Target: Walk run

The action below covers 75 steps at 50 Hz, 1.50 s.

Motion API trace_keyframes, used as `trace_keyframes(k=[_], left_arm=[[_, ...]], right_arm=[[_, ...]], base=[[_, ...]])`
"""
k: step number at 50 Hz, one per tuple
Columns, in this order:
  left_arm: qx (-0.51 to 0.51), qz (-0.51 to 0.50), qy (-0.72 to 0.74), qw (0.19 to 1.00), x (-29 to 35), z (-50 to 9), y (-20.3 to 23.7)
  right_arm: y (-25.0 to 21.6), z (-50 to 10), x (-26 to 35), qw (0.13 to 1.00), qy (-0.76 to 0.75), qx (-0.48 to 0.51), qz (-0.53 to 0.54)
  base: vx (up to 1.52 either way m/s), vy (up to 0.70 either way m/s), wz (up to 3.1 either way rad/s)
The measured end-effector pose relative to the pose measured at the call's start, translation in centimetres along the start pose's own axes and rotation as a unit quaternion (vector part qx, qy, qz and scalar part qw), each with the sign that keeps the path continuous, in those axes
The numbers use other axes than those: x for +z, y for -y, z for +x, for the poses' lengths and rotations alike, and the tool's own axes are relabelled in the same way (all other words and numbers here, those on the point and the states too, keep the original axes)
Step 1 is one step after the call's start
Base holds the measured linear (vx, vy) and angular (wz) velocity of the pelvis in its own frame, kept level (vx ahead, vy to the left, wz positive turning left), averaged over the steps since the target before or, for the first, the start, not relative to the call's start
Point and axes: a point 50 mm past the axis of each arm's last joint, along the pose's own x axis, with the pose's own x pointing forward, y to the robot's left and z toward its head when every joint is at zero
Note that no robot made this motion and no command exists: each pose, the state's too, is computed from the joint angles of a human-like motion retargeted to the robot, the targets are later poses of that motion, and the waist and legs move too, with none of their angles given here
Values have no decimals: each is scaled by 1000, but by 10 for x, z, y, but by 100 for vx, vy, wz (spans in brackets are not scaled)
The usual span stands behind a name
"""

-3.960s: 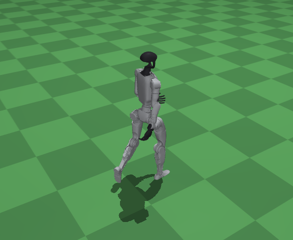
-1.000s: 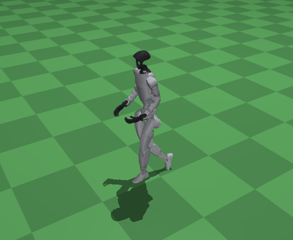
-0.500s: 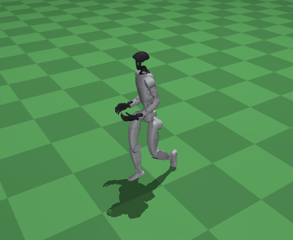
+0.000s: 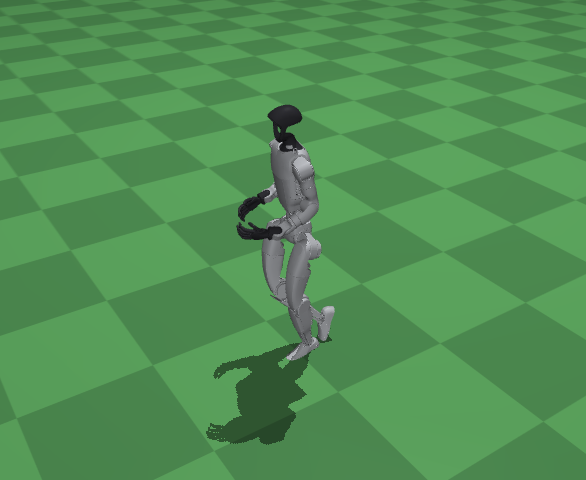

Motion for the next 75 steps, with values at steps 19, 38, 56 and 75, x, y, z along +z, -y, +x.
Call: trace_keyframes(k=[19,38,56,75], left_arm=[[1,-37,-18,999,-9,-56,-8],[17,4,12,1000,2,-20,-11],[-4,-34,26,999,2,-12,-3],[90,12,-75,993,-20,-59,-28]], right_arm=[[-3,51,61,985,136,-94,57],[-28,52,48,994,92,56,-22],[-4,-23,-5,998,-34,-24,48],[3,72,112,971,237,-8,20]], base=[[139,-41,13],[134,-18,-7],[129,-40,32],[125,-25,-46]])
